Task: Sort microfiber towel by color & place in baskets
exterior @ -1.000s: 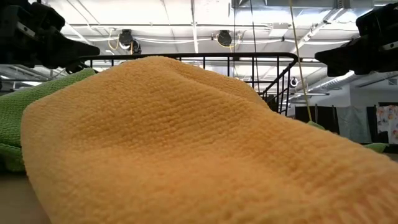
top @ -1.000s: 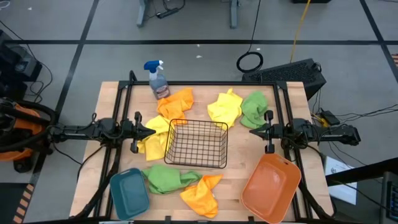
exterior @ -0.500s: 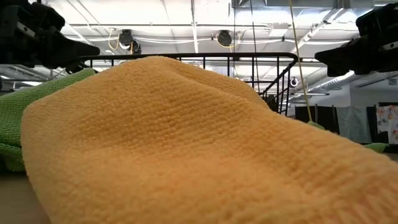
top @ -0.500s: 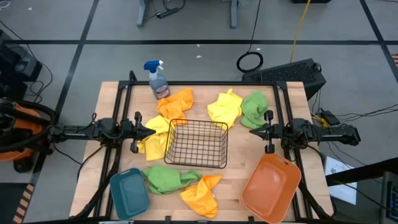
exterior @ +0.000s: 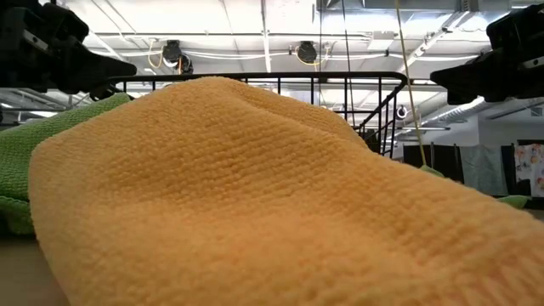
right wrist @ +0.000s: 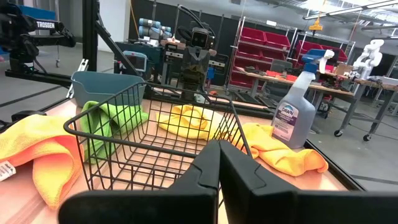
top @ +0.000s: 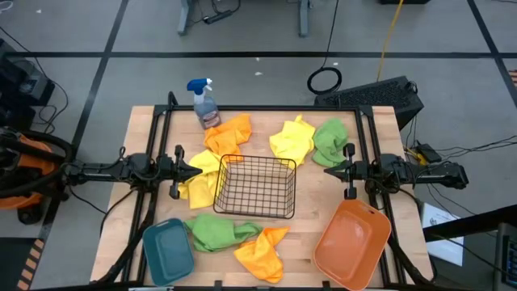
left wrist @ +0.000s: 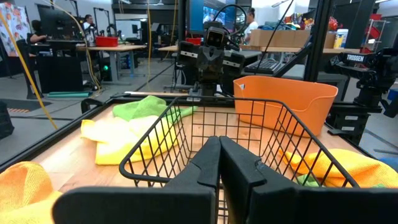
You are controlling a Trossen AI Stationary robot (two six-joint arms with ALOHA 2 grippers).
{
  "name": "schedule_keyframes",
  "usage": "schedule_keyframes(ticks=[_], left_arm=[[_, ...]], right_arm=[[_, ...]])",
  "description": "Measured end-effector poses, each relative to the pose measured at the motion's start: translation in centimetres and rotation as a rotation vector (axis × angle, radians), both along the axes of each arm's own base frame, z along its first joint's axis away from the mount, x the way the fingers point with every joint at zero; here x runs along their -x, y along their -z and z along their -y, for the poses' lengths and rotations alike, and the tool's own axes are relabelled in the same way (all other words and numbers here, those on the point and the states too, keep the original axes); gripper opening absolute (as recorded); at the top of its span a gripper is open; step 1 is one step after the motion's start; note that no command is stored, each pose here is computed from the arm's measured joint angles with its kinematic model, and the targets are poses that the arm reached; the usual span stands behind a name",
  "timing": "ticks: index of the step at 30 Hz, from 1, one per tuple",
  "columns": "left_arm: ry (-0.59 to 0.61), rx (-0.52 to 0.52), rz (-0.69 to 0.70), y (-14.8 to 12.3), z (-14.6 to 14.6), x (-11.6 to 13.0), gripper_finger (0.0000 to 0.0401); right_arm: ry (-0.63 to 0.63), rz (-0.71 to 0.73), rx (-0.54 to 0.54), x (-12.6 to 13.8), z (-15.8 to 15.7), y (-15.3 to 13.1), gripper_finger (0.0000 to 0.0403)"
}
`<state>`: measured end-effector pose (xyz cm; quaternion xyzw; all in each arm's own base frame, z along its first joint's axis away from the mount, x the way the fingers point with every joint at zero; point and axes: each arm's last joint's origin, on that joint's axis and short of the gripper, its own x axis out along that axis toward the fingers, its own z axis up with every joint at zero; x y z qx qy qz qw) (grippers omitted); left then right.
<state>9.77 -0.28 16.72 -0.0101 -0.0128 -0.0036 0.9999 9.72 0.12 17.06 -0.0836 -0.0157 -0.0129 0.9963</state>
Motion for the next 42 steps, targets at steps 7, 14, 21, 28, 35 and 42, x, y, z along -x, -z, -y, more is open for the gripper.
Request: schedule_keyframes(ticks=[7,14,21,28,35,42], left_arm=[[0.000,0.000,0.000,0.0,0.0,0.0,0.0012],[0.000,0.000,0.001,0.0,0.0,0.0,0.0012],[0.000,0.000,0.001,0.0,0.0,0.0,0.0012],[0.000,0.000,0.001,0.0,0.0,0.0,0.0012],[0.000,-0.020,0.008,-0.1,0.0,0.0,0.0004],[0.013,0.002,0.067,-2.1,0.0,0.4,0.0002]], right_arm=[[0.000,0.000,0.000,0.0,0.0,0.0,0.0000],[0.000,0.000,0.000,0.0,0.0,0.0,0.0000],[0.000,0.000,0.000,0.0,0.0,0.0,0.0000],[0.000,0.003,-0.009,0.0,0.0,0.0,0.0000],[0.000,0.005,-0.010,0.0,0.0,0.0,0.0000],[0.003,0.006,-0.013,0.0,0.0,0.0,0.0000]])
